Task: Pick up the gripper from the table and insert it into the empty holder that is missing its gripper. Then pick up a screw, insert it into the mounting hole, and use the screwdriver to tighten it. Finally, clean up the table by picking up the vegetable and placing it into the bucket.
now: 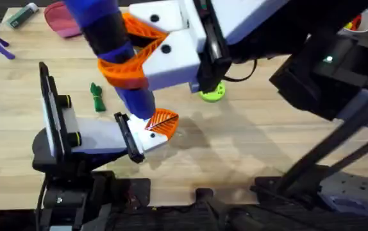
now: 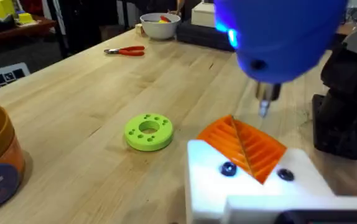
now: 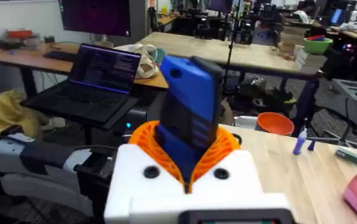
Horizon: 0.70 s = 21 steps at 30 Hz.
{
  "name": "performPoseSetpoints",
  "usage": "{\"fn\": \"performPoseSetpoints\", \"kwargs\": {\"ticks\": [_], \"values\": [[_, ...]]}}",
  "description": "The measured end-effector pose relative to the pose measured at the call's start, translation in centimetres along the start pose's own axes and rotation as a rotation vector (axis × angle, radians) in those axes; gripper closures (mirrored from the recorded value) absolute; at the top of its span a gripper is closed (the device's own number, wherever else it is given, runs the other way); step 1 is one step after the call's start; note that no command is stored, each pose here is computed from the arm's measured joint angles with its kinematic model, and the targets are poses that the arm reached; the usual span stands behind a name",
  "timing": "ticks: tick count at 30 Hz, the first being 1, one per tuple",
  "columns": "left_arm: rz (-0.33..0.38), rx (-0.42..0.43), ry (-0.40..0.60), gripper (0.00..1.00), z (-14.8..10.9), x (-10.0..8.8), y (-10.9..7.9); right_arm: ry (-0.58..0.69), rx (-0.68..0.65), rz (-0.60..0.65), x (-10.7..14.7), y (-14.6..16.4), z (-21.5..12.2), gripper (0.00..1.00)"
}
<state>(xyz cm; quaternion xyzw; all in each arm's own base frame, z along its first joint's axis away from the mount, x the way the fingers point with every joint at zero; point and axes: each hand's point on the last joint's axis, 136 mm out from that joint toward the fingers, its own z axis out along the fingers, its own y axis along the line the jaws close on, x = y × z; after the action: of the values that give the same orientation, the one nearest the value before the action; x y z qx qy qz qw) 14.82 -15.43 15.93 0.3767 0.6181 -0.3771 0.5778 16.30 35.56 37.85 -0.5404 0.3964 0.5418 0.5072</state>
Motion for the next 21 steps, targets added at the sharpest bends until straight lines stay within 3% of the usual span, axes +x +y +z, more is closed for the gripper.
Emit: {"fn": "performPoseSetpoints", "kwargs": {"ticks": [10, 21], "values": [[0.000, 0.000, 0.000, 0.993, 0.0, 0.0, 0.0, 0.019, -0.009, 0.025, 1.7, -0.6, 0.7, 0.976], [0.000, 0.000, 0.000, 0.993, 0.0, 0.0, 0.0, 0.007, -0.014, 0.007, 1.4, -0.5, 0.8, 0.976]]}}
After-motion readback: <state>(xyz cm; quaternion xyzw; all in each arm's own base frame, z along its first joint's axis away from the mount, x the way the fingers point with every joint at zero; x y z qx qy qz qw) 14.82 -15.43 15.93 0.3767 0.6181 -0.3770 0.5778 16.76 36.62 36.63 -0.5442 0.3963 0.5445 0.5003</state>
